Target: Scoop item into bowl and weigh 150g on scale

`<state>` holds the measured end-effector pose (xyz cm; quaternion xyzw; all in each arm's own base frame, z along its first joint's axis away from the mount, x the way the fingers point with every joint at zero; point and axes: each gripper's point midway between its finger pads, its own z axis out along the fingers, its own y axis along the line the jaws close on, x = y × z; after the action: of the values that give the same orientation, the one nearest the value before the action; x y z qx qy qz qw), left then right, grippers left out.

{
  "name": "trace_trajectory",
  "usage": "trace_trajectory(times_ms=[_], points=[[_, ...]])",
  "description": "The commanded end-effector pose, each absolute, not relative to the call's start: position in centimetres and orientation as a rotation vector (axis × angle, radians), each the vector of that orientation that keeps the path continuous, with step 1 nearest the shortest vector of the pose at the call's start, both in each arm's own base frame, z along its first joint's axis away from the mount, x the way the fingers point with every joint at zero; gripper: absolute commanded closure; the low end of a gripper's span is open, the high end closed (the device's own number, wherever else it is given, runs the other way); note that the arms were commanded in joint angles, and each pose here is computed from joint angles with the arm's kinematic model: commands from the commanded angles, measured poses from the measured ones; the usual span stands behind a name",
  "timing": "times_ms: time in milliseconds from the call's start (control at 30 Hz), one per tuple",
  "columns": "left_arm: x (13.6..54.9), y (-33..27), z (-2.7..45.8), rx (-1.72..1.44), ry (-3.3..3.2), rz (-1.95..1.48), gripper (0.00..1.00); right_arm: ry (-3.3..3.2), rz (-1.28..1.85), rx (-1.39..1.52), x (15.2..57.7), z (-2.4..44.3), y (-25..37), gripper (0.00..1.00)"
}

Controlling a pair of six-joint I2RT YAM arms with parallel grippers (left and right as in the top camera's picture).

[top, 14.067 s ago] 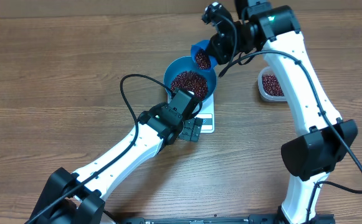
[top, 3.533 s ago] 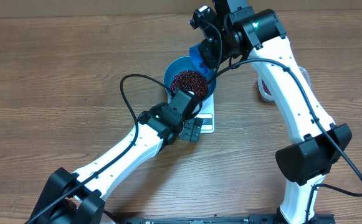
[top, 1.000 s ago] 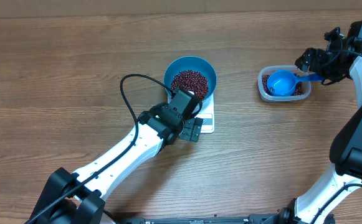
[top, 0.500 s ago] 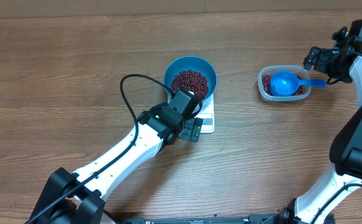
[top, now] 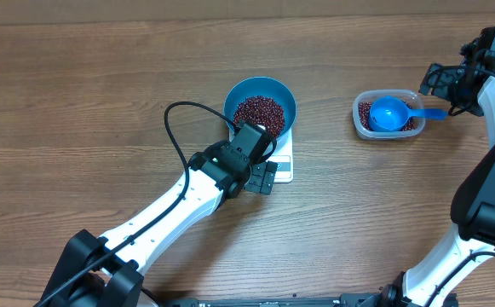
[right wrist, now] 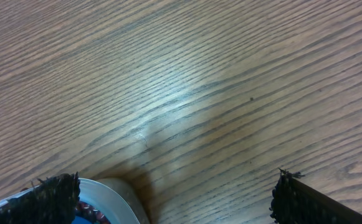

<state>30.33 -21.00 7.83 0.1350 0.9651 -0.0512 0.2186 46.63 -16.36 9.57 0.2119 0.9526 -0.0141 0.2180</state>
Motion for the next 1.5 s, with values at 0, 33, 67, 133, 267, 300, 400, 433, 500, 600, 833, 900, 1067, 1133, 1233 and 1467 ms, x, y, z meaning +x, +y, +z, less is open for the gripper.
trace_trajectory(times_ms=[0,33,67,133,267,300,400,433,500,600,833,900,1067,1133,1233,1467], points=[[30.48,-20.7,7.64,0.396,2.668,-0.118,0.0,2.619,-0.056,0.603,46.5,10.16,-16.62,0.0],[30.46,-20.68,7.63,0.396,2.67,-0.117,0.01,2.619,-0.056,0.603,46.51,10.16,-16.63,0.0],[30.42,-20.65,7.6,0.397,2.672,-0.116,0.0,2.619,-0.056,0.603,46.5,10.16,-16.62,0.0],[30.41,-20.64,7.6,0.397,2.672,-0.115,0.01,2.619,-0.056,0.603,46.5,10.16,-16.62,0.0],[30.41,-20.64,7.6,0.396,2.672,-0.115,0.0,2.619,-0.056,0.603,46.5,10.16,-16.62,0.0],[30.41,-20.64,7.6,0.396,2.672,-0.115,0.0,2.619,-0.056,0.603,46.5,10.16,-16.62,0.0],[30.48,-20.7,7.64,0.395,2.669,-0.118,0.01,2.619,-0.056,0.603,46.5,10.16,-16.62,0.0],[30.5,-20.72,7.65,0.396,2.667,-0.119,0.01,2.619,-0.056,0.603,46.51,10.16,-16.63,0.0],[30.55,-20.75,7.68,0.395,2.665,-0.12,0.01,2.619,-0.056,0.603,46.5,10.16,-16.62,0.0],[30.67,-20.85,7.76,0.393,2.659,-0.125,0.0,2.619,-0.056,0.603,46.5,10.16,-16.62,0.0],[30.73,-20.88,7.78,0.393,2.656,-0.126,0.0,2.619,-0.056,0.603,46.5,10.16,-16.62,0.0],[30.74,-20.89,7.79,0.393,2.656,-0.127,0.0,2.619,-0.056,0.603,46.5,10.16,-16.62,0.0],[30.76,-20.9,7.8,0.392,2.655,-0.127,0.0,2.619,-0.056,0.603,46.5,10.16,-16.62,0.0],[30.76,-20.91,7.8,0.392,2.655,-0.127,0.0,2.619,-0.056,0.603,46.5,10.16,-16.62,0.0],[30.77,-20.91,7.81,0.392,2.654,-0.128,0.0,2.619,-0.056,0.603,46.5,10.16,-16.62,0.0],[30.69,-20.85,7.77,0.392,2.658,-0.125,0.0,2.619,-0.056,0.603,46.5,10.16,-16.62,0.0]])
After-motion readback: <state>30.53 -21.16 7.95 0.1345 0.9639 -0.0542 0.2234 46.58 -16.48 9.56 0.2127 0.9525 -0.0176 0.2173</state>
